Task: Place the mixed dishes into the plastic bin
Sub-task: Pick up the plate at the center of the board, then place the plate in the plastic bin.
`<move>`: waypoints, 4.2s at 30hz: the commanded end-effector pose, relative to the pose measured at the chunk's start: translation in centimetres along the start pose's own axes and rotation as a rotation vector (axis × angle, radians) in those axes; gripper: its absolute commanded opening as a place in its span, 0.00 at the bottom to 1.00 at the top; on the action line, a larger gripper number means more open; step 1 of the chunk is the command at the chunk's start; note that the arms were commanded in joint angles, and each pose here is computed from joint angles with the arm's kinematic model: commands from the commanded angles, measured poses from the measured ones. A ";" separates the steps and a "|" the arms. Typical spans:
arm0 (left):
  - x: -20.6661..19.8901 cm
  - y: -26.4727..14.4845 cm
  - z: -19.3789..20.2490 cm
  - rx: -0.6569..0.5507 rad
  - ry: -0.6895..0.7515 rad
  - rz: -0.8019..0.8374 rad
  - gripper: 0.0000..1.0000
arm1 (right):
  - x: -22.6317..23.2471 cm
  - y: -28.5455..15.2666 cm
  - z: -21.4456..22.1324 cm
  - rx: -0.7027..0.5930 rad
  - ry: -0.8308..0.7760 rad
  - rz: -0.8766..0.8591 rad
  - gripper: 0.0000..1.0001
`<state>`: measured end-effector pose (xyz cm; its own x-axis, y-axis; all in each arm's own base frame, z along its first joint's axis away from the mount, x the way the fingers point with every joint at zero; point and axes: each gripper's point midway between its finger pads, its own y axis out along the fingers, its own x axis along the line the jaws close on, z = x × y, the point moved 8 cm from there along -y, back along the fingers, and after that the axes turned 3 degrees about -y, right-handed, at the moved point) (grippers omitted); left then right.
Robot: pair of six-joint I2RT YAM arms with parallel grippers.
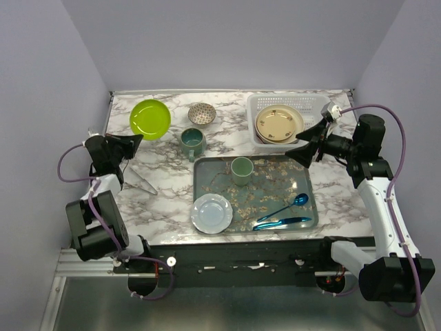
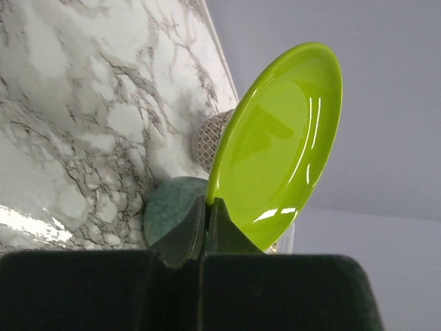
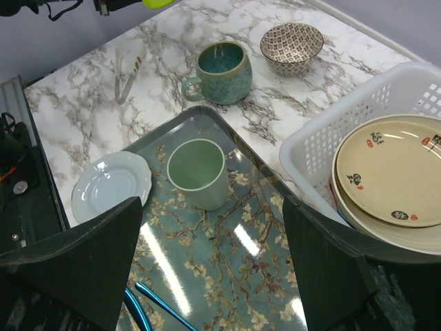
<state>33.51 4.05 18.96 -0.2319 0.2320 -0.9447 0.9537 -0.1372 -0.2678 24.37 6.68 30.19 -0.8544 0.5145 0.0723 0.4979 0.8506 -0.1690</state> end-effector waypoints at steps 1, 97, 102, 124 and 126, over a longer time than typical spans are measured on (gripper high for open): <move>-3.1 -2.4 1.8 0.054 0.059 0.156 0.00 | 0.3 0.0 0.3 0.002 0.023 -0.040 0.90; -12.2 -9.1 32.9 0.307 0.645 0.330 0.54 | -2.9 3.4 4.4 0.065 0.512 0.024 0.01; -11.6 -9.7 31.4 0.296 0.707 0.338 0.80 | -2.9 3.2 4.2 0.057 0.508 0.014 0.00; -11.7 -13.6 18.9 0.182 1.054 0.224 0.99 | -5.0 2.1 3.5 0.051 0.417 0.088 0.00; -12.6 -14.8 17.6 0.147 1.117 0.218 0.99 | -5.4 2.2 3.6 0.059 0.418 0.093 0.01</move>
<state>20.51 -16.25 28.94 0.2908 0.8500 -0.4393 0.8901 -0.4088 -0.2016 28.31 5.91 25.20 -0.6623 0.5694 0.4869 0.5255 0.8163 -0.2399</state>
